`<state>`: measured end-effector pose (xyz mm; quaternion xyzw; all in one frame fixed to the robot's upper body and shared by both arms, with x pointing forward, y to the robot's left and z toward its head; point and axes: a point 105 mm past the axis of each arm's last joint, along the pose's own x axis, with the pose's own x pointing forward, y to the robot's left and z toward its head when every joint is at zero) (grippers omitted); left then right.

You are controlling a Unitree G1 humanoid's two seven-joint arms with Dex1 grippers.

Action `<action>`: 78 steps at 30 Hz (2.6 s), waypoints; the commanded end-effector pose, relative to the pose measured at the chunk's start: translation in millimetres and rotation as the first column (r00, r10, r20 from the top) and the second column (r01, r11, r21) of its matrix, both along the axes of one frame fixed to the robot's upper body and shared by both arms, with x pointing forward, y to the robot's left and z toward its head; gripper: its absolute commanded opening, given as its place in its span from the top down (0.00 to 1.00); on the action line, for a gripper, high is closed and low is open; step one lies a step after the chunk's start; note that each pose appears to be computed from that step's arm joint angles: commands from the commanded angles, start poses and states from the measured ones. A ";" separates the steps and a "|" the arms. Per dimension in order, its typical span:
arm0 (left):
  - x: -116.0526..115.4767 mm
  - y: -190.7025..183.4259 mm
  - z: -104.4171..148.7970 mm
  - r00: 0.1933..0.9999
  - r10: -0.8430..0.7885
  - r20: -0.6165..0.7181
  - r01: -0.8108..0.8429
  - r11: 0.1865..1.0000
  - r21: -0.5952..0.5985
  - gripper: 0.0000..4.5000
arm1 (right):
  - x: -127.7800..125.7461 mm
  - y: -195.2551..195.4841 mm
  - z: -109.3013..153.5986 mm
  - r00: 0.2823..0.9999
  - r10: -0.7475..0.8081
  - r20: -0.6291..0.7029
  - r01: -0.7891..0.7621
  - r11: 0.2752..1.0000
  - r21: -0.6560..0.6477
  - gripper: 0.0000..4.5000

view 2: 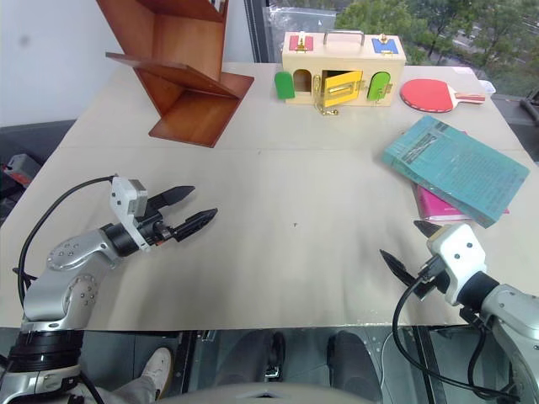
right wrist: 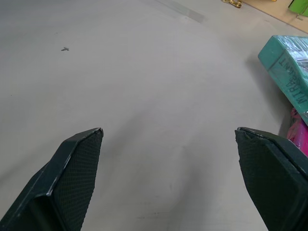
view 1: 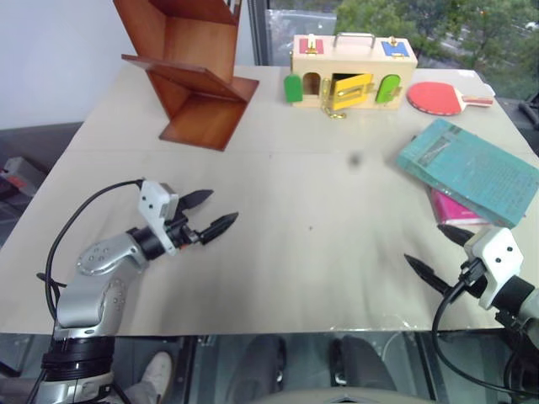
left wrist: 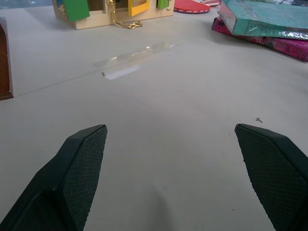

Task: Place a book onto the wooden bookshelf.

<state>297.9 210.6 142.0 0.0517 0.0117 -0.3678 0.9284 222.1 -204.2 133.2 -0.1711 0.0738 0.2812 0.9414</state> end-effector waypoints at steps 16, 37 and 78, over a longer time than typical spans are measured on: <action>-9.6 -57.7 38.6 0.962 -0.234 0.140 0.237 0.971 -0.006 0.00 | 43.7 -38.0 36.4 0.961 -0.248 0.121 0.246 0.969 0.031 0.82; -11.9 -80.4 32.6 0.960 -0.229 0.163 0.240 0.969 -0.052 0.00 | 136.4 -105.4 10.3 0.808 -0.567 -0.162 0.540 0.822 -0.184 0.92; -11.1 -92.0 38.7 0.947 -0.273 0.172 0.287 0.956 -0.063 0.00 | 141.5 -210.3 15.0 0.465 -0.612 -0.640 0.878 0.227 0.421 0.92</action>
